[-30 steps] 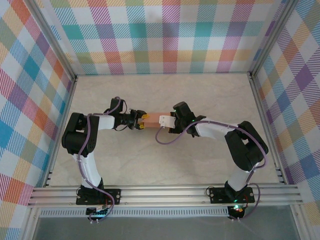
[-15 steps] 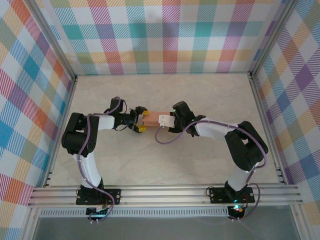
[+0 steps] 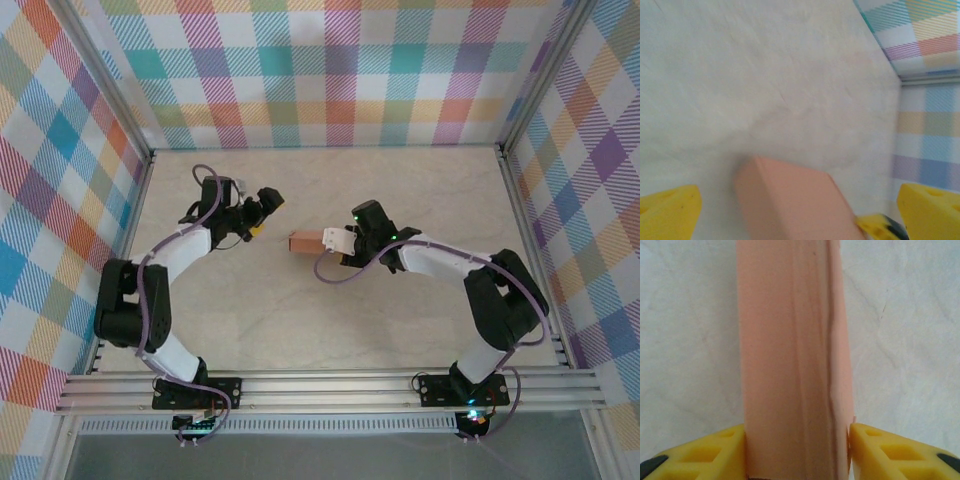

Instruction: Fold the paper box

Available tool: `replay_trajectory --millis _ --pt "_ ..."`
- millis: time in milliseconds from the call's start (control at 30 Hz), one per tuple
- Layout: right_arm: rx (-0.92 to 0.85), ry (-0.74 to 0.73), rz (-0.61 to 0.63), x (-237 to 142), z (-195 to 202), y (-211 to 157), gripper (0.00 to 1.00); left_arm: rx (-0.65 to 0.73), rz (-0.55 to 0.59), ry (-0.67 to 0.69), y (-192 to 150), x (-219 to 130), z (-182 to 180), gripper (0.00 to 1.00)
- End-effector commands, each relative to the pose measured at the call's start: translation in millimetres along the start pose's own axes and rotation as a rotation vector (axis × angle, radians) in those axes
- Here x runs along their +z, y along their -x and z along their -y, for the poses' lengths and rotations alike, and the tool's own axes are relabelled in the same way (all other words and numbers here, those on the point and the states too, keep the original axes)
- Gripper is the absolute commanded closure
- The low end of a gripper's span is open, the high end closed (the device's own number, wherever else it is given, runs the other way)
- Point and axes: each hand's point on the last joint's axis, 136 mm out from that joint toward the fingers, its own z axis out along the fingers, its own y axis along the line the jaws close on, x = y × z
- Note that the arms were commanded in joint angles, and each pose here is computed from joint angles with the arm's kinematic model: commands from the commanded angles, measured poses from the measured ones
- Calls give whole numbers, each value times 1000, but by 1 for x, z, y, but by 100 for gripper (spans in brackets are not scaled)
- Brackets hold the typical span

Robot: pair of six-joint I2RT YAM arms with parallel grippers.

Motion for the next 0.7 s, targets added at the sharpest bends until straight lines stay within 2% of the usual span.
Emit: replay_trajectory --millis 0,133,300,400,567,667 --pt "108 85 57 -36 -7 6 51 403 224 79 43 -30 10 0" --pt "150 100 67 -50 -8 0 55 638 231 24 41 -38 30 0" --pt "202 112 92 -61 -5 -8 54 841 141 -83 15 -42 45 0" --pt "230 117 124 -65 -2 -10 54 960 43 -217 -15 -41 51 0" --pt "273 144 190 -70 0 -5 54 1102 -136 -516 -70 -44 59 0" --pt "285 171 201 -71 -3 -3 54 1156 -211 -577 -87 -42 55 0"
